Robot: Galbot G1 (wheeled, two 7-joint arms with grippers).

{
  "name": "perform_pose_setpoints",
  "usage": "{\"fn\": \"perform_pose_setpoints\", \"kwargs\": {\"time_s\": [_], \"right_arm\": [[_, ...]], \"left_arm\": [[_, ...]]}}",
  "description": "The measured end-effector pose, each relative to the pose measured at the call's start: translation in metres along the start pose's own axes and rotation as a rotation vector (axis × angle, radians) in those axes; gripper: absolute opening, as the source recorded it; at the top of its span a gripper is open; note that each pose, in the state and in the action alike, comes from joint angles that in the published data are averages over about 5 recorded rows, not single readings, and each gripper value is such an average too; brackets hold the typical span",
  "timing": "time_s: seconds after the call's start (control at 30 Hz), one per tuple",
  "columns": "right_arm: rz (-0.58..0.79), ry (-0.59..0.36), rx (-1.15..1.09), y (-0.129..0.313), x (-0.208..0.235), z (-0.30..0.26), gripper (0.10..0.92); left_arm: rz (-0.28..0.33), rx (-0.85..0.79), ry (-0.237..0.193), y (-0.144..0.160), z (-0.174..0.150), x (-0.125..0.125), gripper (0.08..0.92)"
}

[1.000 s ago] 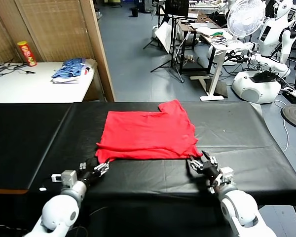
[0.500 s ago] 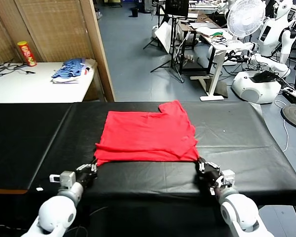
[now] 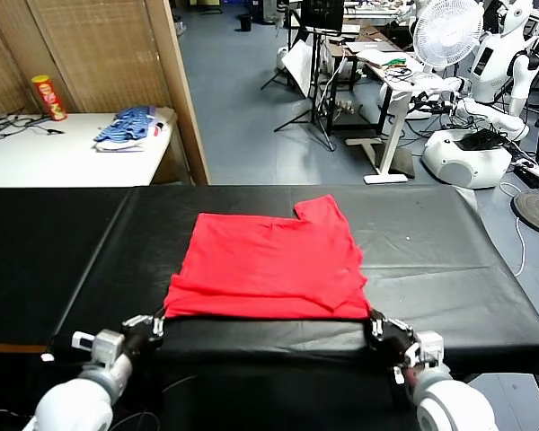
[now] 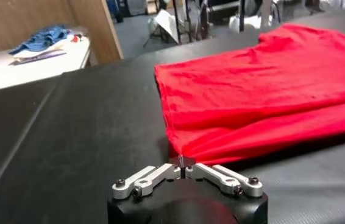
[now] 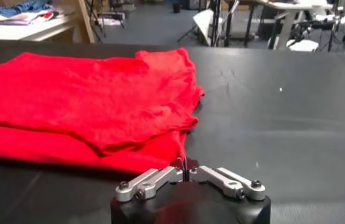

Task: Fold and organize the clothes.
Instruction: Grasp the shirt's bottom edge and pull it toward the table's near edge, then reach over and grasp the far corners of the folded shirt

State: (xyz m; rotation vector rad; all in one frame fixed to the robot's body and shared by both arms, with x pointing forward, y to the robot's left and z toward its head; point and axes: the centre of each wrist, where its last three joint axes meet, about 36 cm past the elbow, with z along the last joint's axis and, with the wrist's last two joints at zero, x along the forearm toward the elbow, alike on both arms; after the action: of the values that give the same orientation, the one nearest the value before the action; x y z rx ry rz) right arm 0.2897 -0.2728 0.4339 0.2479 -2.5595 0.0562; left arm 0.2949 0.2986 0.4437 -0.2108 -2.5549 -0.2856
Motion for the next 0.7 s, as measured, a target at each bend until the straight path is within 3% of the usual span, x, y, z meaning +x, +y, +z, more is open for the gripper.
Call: {"fn": "perform_pose_setpoints", "kwargs": {"time_s": [0.13,0.3,0.5,0.7], "right_arm": [[-0.004,-0.006,0.007,-0.003,0.011,-0.006,0.533],[0.000,-0.068,0.007,-0.015,0.021,-0.025,0.764],[0.069,-0.189,0.026,-0.036,-0.004,-0.055,0.797],[0.093,-0.259,0.015,-0.050,-0.072,-0.090,0.798]], "left_arm": [[-0.007,0.029,0.033,-0.005,-0.002,0.010,0.199],[-0.039,0.055,0.049,-0.007,-0.012,0.025,0.466],[-0.046,0.071,0.012,0.001,-0.036,0.039,0.756],[-0.015,0.124,-0.059,0.023,-0.066,0.015,0.797]]}}
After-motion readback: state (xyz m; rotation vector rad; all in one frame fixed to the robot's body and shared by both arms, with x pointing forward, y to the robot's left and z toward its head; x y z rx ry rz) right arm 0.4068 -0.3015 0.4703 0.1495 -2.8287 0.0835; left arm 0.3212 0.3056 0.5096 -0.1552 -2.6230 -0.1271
